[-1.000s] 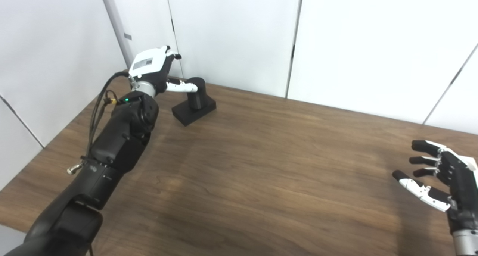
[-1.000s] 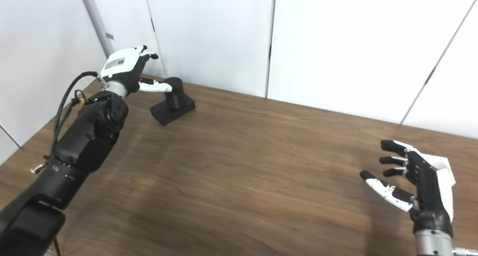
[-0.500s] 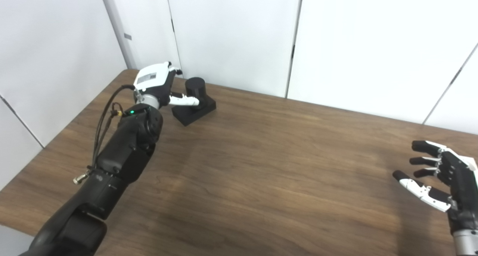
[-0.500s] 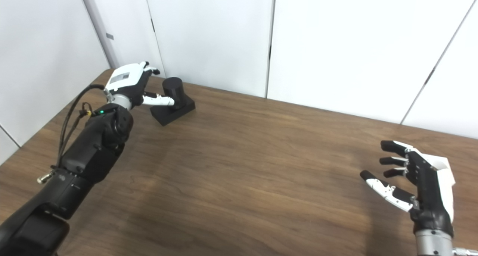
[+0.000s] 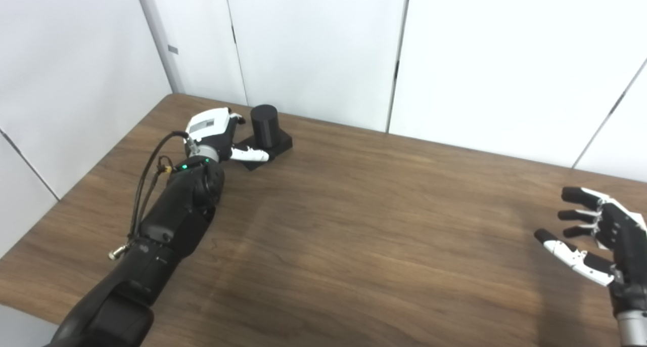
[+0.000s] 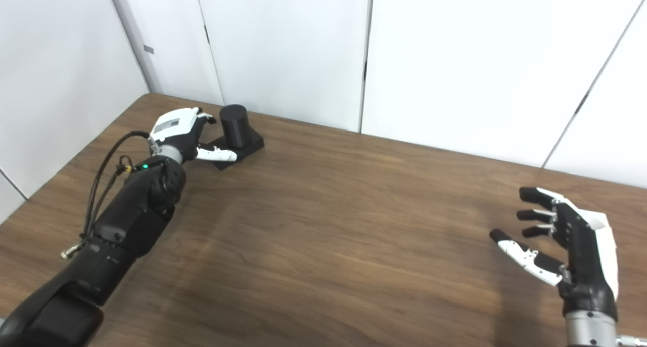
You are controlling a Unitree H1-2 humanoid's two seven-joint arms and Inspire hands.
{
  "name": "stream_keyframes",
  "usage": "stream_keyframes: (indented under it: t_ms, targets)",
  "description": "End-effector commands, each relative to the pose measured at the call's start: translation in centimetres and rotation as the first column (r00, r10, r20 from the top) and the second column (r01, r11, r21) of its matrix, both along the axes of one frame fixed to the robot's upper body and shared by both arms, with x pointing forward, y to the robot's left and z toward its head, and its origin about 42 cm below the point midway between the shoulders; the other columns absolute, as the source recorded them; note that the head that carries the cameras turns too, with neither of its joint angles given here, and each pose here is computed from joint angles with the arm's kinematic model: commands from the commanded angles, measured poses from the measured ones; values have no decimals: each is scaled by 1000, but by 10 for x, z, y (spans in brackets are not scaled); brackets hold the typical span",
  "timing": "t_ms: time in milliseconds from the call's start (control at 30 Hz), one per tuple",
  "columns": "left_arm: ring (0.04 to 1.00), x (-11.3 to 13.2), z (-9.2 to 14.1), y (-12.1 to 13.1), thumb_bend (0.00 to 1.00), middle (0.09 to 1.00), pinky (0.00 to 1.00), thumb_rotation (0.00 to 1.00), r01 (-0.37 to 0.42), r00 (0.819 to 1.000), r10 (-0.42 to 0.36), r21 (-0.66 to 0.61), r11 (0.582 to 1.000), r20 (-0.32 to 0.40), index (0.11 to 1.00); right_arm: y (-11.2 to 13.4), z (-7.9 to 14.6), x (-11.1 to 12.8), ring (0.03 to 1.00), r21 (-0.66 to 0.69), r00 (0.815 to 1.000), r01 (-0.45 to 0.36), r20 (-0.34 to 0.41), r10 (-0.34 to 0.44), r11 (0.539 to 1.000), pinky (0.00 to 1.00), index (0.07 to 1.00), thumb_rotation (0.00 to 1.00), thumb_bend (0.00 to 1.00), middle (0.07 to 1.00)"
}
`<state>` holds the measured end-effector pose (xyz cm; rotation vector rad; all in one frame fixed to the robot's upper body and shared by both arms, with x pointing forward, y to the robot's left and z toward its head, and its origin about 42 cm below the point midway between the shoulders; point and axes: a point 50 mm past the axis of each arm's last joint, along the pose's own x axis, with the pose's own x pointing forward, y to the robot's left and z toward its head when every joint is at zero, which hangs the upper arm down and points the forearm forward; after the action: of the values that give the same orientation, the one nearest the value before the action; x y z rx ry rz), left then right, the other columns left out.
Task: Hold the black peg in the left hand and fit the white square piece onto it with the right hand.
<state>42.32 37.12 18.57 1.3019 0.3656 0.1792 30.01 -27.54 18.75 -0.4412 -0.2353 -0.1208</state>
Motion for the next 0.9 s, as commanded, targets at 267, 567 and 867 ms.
stream_keyframes:
  t_ms: [267, 567, 867]
  targets:
    - [1000, 16, 24, 4, 1000, 1000, 917, 598, -15, 997, 11, 46, 999, 79, 863, -1, 18, 4, 615, -10, 998, 0, 67, 1, 1000, 485, 700, 0, 499, 733]
    - [1000, 19, 19, 6, 1000, 1000, 929, 589, -22, 998, 20, 39, 999, 52, 863, 1, 18, 4, 596, -17, 997, -2, 71, 4, 1000, 474, 701, 0, 496, 730]
    - [1000, 24, 15, 6, 960, 1000, 866, 534, -8, 999, 7, 27, 1000, 43, 843, 4, 19, 3, 579, -12, 997, -1, 78, 2, 1000, 451, 692, 0, 496, 712]
